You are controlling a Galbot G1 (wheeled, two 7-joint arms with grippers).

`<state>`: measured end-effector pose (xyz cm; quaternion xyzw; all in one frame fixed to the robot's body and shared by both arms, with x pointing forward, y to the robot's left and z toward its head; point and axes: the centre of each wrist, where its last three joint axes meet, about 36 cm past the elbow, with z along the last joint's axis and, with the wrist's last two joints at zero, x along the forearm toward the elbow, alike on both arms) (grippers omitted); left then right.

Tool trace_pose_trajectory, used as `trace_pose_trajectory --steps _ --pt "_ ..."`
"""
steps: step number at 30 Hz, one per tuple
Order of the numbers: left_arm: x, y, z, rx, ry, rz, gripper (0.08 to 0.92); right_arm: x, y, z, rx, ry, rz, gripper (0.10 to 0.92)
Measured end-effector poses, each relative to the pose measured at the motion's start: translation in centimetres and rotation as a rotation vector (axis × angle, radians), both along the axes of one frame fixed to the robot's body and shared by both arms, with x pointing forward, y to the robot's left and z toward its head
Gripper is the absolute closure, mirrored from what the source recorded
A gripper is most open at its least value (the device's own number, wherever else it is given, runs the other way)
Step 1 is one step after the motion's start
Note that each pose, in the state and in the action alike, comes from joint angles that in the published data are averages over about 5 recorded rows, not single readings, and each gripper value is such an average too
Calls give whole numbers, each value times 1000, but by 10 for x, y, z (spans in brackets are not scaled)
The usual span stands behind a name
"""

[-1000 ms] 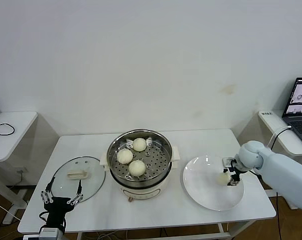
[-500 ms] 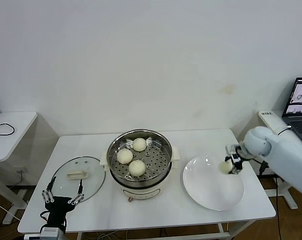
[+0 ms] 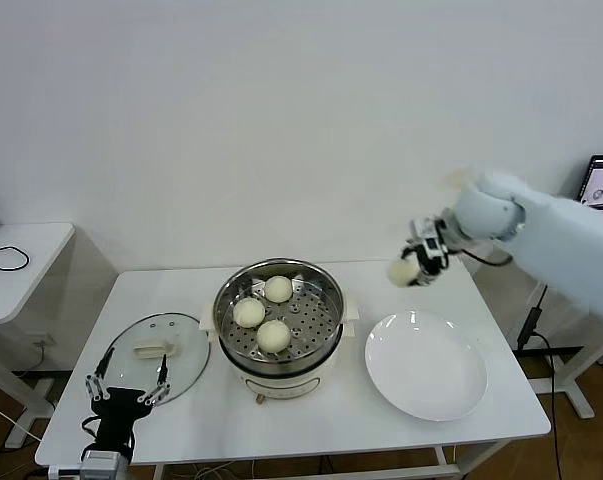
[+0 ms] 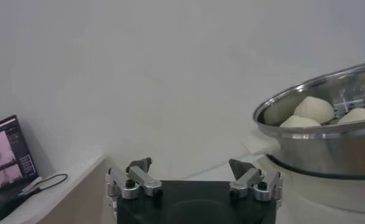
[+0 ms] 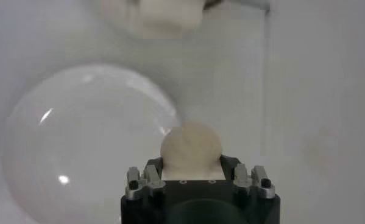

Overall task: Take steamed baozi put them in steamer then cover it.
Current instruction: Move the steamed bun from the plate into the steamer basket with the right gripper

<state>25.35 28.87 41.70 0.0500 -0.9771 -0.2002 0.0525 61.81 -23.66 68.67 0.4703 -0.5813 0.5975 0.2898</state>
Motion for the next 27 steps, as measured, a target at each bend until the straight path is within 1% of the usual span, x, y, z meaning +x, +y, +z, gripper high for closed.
trace_pose_trajectory --steps 5,10,19,27 --pt "0 1 -1 -2 2 8 177 -3 47 12 34 14 36 411" --pt "-2 1 1 -2 -1 14 177 -5 88 6 69 43 44 411" --pt "-3 2 3 -2 -5 22 177 -8 139 -43 93 102 17 411" --pt "-3 2 2 -5 -6 26 177 -4 158 -85 82 131 -21 411"
